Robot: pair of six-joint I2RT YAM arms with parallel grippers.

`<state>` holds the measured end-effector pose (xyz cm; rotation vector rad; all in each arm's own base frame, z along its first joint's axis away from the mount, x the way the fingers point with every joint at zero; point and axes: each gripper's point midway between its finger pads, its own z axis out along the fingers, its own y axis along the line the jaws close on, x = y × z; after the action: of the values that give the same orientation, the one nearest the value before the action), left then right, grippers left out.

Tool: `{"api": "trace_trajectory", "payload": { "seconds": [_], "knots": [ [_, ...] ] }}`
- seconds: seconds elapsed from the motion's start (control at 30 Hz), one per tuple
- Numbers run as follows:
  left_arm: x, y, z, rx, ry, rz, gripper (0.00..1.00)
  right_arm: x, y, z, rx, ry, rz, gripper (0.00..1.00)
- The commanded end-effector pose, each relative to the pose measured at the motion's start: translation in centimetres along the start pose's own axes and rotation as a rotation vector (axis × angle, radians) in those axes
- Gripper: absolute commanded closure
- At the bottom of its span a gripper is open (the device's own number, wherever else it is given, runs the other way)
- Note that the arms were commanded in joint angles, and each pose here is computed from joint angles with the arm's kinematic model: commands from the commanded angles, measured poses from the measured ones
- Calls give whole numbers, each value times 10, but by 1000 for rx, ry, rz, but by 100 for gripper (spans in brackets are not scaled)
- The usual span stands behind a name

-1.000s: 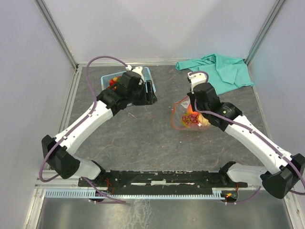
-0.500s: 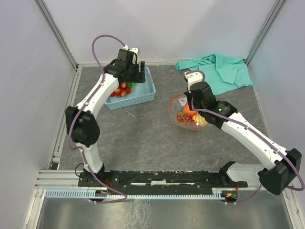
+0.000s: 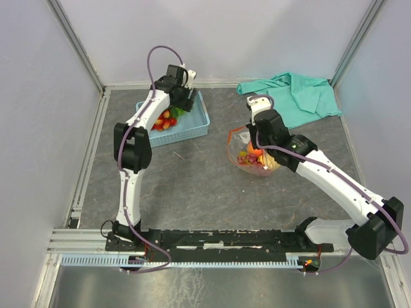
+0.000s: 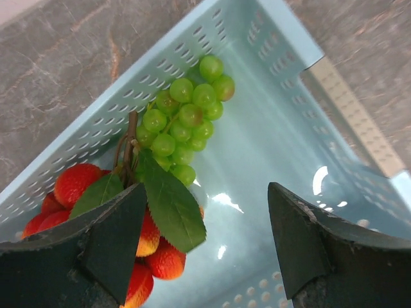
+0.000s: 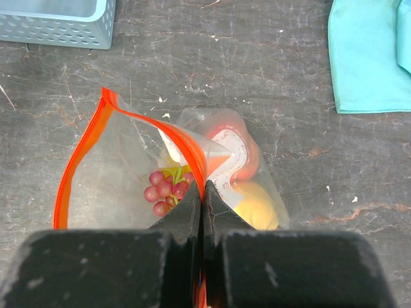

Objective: Place the food in the zip-top bag and seal the zipper
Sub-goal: Place the bin at the center of the board.

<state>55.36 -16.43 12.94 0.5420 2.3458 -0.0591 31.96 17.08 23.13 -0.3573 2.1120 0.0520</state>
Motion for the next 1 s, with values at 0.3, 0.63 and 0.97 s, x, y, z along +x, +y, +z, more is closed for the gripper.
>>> {"api": "trace_trajectory", "payload": {
  "seconds": [0.3, 0.63, 0.97],
  "knots": [
    [6, 27, 75, -87, -35, 140, 15, -6, 6, -6, -28, 18, 80, 99],
    [48, 17, 102, -45, 71, 105, 23, 2, 6, -12, -33, 44, 112, 99],
    [112, -21, 60, 84, 215, -65, 35, 1, 8, -12, -48, 31, 121, 99]
  ]
}}
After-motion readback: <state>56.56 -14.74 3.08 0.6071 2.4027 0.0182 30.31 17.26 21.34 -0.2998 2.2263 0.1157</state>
